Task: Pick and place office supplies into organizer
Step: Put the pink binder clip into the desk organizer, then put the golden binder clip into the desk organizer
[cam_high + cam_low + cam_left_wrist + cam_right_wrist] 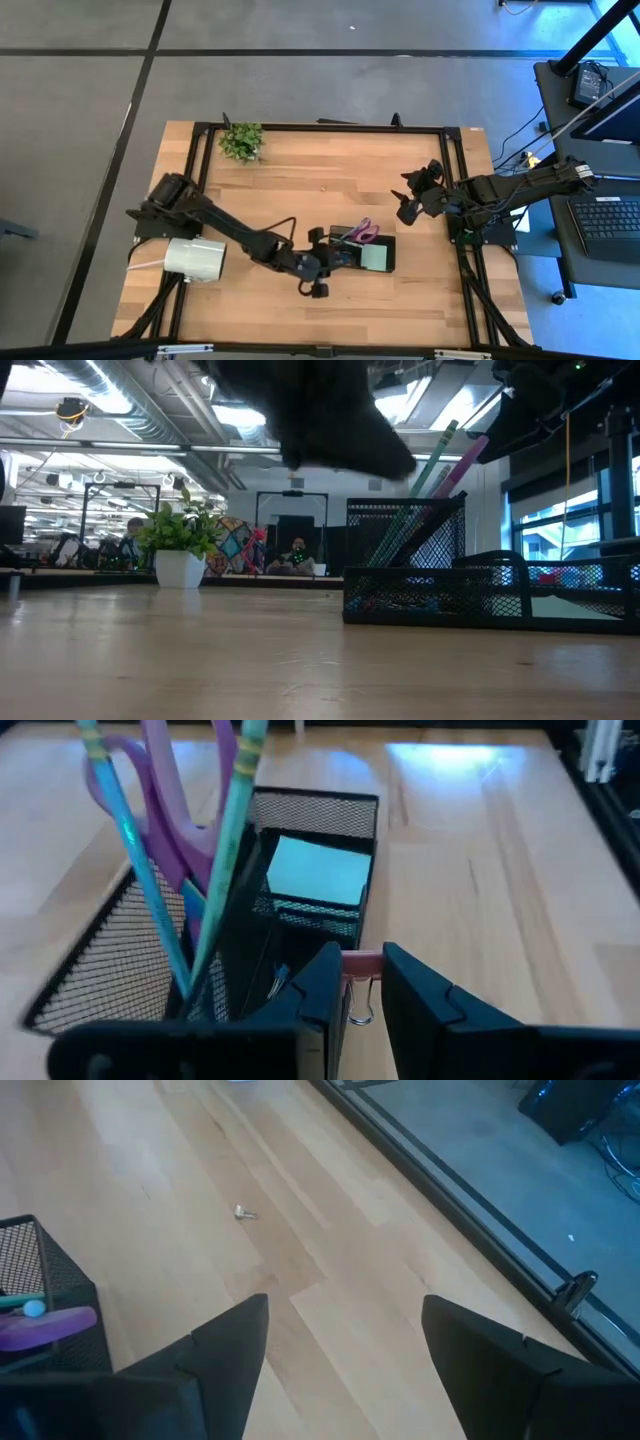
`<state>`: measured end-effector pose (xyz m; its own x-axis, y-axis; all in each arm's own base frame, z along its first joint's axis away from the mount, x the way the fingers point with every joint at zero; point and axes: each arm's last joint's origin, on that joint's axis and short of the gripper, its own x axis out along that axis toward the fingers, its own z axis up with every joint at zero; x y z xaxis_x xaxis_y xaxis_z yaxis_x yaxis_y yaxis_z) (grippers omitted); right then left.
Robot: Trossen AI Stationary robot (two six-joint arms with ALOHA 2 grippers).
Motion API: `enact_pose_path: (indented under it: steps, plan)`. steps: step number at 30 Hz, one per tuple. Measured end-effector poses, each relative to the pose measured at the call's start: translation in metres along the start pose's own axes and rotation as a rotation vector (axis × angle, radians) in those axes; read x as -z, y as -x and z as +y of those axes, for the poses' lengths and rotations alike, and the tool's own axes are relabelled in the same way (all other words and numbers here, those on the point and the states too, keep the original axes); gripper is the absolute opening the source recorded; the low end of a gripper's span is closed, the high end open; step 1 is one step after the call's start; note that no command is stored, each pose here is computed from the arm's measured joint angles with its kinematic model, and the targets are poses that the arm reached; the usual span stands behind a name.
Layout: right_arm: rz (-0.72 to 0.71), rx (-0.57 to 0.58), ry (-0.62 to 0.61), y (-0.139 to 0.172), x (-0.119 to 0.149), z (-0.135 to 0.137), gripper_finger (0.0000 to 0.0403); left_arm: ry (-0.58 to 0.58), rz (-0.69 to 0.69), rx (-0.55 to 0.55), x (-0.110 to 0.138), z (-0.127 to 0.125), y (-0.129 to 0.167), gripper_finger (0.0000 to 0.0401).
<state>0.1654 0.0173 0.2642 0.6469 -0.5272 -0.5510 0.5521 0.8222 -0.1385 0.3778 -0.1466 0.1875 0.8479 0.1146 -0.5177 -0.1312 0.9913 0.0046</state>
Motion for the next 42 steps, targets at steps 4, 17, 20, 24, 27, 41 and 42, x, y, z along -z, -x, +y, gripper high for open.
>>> enact_pose_path:
  steps: [4,17,20,24,27,41,42]
  plan:
    - [0.0,0.0,0.002,0.0,0.0,0.0,0.0268,0.024,0.031,-0.027,0.012,0.005,-0.016,0.0054]
    - [0.007,0.004,0.016,0.0,0.001,0.0,0.0268,0.05,0.089,-0.076,0.025,0.019,-0.035,0.0055]
    - [0.01,0.005,0.02,0.0,0.001,-0.001,0.0268,0.055,0.092,-0.079,0.025,0.02,-0.035,0.006]
    - [0.01,0.005,0.023,0.0,0.001,-0.001,0.0268,0.076,0.098,-0.081,0.025,0.021,-0.035,0.0076]
    - [0.01,0.005,0.023,0.0,0.001,-0.001,0.0268,0.076,0.101,-0.082,0.026,0.021,-0.035,0.0086]
    - [0.01,0.005,0.039,0.0,0.001,-0.001,0.0268,0.071,0.153,0.086,0.009,0.017,-0.012,0.0113]
    - [0.011,0.005,0.041,0.0,0.001,-0.001,0.0268,0.063,0.17,0.096,0.005,0.018,-0.005,0.0114]
